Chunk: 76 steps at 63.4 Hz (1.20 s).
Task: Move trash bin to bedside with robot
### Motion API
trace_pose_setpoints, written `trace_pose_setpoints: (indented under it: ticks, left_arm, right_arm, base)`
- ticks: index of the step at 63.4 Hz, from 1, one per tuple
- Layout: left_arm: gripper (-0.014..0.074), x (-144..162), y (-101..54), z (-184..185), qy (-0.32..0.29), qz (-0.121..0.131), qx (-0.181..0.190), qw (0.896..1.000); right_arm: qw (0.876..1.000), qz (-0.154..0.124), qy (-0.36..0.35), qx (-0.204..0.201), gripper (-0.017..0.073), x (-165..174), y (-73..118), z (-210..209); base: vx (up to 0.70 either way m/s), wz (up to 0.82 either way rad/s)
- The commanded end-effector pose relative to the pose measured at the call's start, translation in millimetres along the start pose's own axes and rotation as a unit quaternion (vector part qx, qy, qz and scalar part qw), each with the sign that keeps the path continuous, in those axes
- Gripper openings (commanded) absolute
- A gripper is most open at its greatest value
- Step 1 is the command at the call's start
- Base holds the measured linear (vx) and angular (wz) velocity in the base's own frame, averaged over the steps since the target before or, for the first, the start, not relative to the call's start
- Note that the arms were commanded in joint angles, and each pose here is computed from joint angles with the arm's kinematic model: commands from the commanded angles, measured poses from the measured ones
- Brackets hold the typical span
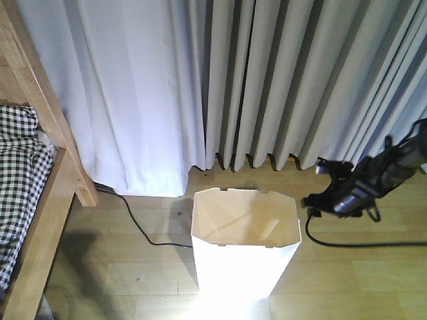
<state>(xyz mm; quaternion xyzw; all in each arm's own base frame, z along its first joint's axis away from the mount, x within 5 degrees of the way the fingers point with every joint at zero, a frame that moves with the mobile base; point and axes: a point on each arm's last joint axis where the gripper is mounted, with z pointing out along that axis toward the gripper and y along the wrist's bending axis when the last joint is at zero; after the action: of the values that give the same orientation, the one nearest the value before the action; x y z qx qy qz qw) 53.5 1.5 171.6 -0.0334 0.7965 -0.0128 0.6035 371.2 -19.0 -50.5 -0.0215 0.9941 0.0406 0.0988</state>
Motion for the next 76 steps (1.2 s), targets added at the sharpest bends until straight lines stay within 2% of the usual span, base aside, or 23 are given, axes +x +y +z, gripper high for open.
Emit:
trace_pose_setpoints:
  ticks: [1,11,21,33,43,48,52,57,70,76]
  left_arm:
    - [-0.0006,-5,-0.7,1,-0.026,-0.003,0.004,1.000]
    - [-0.0006,-5,-0.7,1,-0.026,-0.003,0.004,1.000]
    - [-0.0006,-5,-0.7,1,-0.026,-0.003,0.004,1.000]
    - [-0.0006,-5,-0.7,1,-0.026,-0.003,0.004,1.000]
    - [-0.0006,-5,-0.7,1,-0.026,-0.003,0.004,1.000]
    - [-0.0006,-5,-0.7,1,-0.026,-0.003,0.004,1.000]
    - [-0.0006,-5,-0.7,1,-0.026,-0.003,0.004,1.000]
    - [-0.0006,-5,-0.7,1,-0.026,-0.003,0.004,1.000]
    - [-0.0006,-5,-0.7,1,-0.026,-0.003,0.004,1.000]
    - [-0.0006,-5,-0.7,1,-0.026,-0.003,0.004,1.000]
  right_arm:
    - [0.996,-0.028,-0.077,0.018,0.0550,-21,2.6,-69]
    - [0.986,-0.036,-0.159,0.038,0.0550,-20,8.8,-146]
    - [0.966,-0.043,-0.251,0.052,0.0550,-6,18.1,-226]
    - [0.930,-0.057,-0.359,0.061,0.0550,34,32.7,-314]
    - [0.890,-0.063,-0.447,0.063,0.0550,79,44.9,-371]
    - [0.872,-0.068,-0.481,0.062,0.0550,103,50.4,-389]
    - [0.863,-0.074,-0.497,0.058,0.0550,123,54.9,-397]
    - [0.846,-0.071,-0.525,0.053,0.0550,147,59.0,-403]
    - [0.799,-0.052,-0.598,0.032,0.0550,205,66.8,-401]
    - [0.782,-0.058,-0.619,0.030,0.0550,225,69.5,-395]
  base:
    - [0.00,0.00]
    - [0.00,0.00]
    - [0.00,0.00]
    - [0.00,0.00]
    - [0.00,0.00]
    - [0.00,0.00]
    - [0.00,0.00]
    - [0.00,0.00]
    - [0.00,0.00]
    - [0.00,0.00]
